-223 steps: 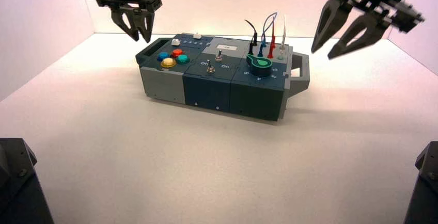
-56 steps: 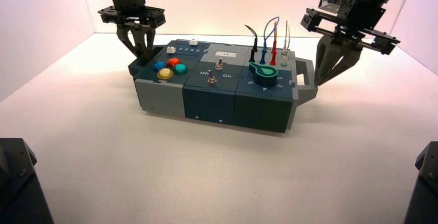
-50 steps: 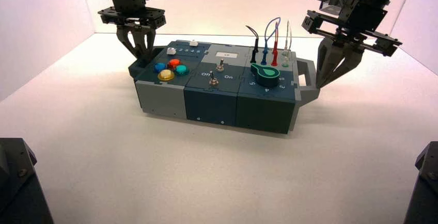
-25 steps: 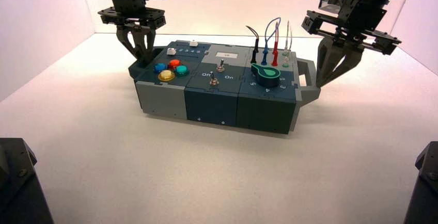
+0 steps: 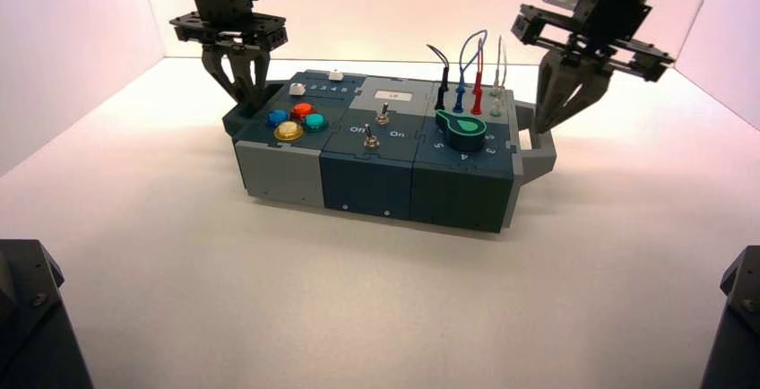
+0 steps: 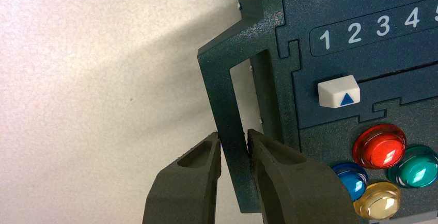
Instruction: Move the top slider to position 2.
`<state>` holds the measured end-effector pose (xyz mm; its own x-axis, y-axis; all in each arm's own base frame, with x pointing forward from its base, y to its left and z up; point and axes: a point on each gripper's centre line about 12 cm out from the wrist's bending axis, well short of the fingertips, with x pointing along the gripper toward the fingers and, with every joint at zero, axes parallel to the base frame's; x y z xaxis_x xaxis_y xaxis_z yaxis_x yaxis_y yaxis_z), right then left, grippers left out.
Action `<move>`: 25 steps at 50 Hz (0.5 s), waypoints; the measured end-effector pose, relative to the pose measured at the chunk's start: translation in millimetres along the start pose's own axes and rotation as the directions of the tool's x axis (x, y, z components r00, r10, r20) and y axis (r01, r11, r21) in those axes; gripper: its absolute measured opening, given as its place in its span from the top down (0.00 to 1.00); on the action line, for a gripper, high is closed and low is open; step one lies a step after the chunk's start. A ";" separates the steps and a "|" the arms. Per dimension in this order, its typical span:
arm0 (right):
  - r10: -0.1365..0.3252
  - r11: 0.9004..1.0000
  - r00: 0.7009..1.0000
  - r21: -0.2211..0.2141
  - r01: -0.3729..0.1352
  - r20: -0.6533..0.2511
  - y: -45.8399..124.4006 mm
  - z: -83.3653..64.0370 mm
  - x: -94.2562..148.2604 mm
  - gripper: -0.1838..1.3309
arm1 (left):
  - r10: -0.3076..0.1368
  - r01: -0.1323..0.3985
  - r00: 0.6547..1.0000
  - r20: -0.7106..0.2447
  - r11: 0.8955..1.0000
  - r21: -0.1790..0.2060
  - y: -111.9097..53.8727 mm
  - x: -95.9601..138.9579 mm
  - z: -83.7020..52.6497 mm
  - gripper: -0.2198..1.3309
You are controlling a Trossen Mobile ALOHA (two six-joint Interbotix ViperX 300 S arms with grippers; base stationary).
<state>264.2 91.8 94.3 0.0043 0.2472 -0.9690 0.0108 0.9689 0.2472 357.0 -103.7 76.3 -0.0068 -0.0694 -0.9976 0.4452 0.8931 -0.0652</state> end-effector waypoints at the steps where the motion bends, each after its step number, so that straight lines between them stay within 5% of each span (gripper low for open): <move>1: 0.000 1.000 1.000 -0.001 0.000 -0.002 0.7 0.2 1.1 0.97 | 0.000 0.000 1.000 0.000 1.000 0.000 0.0 0.0 0.0 0.55; 25: -0.009 1.000 0.997 -0.008 0.008 -0.076 4.2 -14.7 19.5 0.97 | -0.003 0.004 1.000 -0.018 1.000 0.014 -7.3 1.8 -8.4 0.55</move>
<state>249.7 100.9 76.4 -0.0714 0.2387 -0.9685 0.0025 0.9710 0.2392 346.1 -106.5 74.8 -0.0240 -0.0647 -0.9976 0.4578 0.8864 -0.0686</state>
